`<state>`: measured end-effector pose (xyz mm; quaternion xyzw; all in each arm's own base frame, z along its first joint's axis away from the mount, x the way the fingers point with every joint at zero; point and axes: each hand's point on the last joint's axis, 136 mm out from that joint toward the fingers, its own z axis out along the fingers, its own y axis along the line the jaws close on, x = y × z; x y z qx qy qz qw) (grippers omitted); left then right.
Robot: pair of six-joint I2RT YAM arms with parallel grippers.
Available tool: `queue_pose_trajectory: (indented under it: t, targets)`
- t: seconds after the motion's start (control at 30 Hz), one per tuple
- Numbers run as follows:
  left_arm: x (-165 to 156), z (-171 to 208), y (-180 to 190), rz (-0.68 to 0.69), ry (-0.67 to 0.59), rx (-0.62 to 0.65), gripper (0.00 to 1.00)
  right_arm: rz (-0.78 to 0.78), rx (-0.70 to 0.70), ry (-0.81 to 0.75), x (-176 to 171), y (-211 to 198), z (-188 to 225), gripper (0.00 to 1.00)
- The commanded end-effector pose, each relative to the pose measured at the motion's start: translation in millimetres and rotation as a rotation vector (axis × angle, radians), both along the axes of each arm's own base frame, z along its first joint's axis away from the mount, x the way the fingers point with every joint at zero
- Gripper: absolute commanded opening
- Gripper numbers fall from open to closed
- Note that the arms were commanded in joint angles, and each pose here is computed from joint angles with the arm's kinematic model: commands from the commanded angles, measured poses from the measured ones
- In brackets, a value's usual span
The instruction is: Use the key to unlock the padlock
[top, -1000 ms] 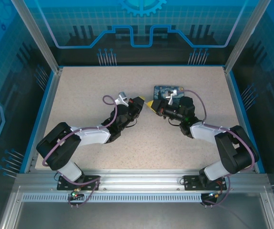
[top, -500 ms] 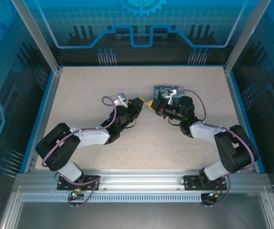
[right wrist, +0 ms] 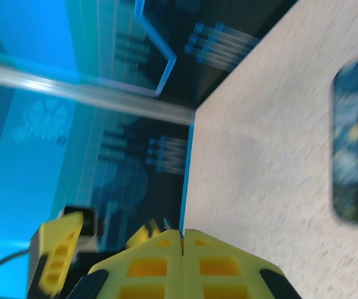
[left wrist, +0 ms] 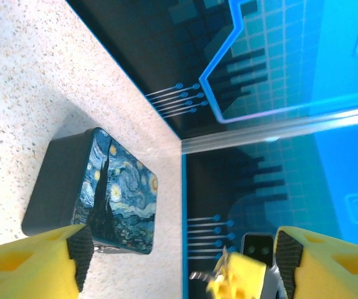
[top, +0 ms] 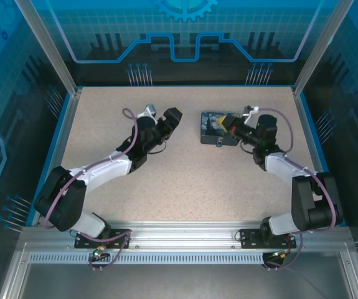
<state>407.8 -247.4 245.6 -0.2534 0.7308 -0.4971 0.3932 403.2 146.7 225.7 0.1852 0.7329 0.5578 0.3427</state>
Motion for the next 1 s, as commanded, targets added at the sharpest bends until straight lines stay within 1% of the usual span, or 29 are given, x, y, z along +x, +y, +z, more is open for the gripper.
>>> queue_pose_trajectory:
  t: [0.0,0.07,0.13,0.17,0.23,0.43,0.57,0.63,0.67,0.73,0.83,0.97]
  targets:
    - [-10,-10,-17,-0.185,0.04,0.228,0.83,-0.141,-0.048,0.062,27,-47,-5,0.0]
    - [-7,-14,-19,-0.212,0.042,0.293,0.85,-0.23,-0.023,0.107,45,-77,-16,0.0]
    - [-3,-15,-21,-0.226,0.029,0.338,0.95,-0.307,-0.02,0.159,59,-103,-34,0.0]
    - [-1,-18,-21,-0.227,0.035,0.354,0.98,-0.335,-0.021,0.179,64,-112,-40,0.0]
    - [4,-23,-22,-0.235,0.048,0.374,0.99,-0.386,-0.026,0.209,75,-127,-50,0.0]
    - [13,-41,-24,-0.255,0.085,0.431,0.99,-0.515,-0.088,0.341,81,-166,-98,0.0]
    - [26,-56,-30,-0.284,0.107,0.472,0.99,-0.524,-0.127,0.418,89,-168,-127,0.0]
    - [37,-64,-36,-0.304,0.121,0.49,0.99,-0.521,-0.144,0.428,98,-164,-135,0.0]
    - [41,-69,-39,-0.316,0.129,0.497,0.99,-0.513,-0.157,0.464,96,-160,-144,0.0]
    - [53,-80,-45,-0.337,0.155,0.508,0.99,-0.505,-0.184,0.484,101,-152,-152,0.0]
    - [69,-95,-51,-0.344,0.171,0.512,0.99,-0.48,-0.211,0.497,106,-139,-159,0.0]
    - [87,-106,-56,-0.343,0.179,0.492,0.99,-0.443,-0.235,0.485,109,-119,-160,0.0]
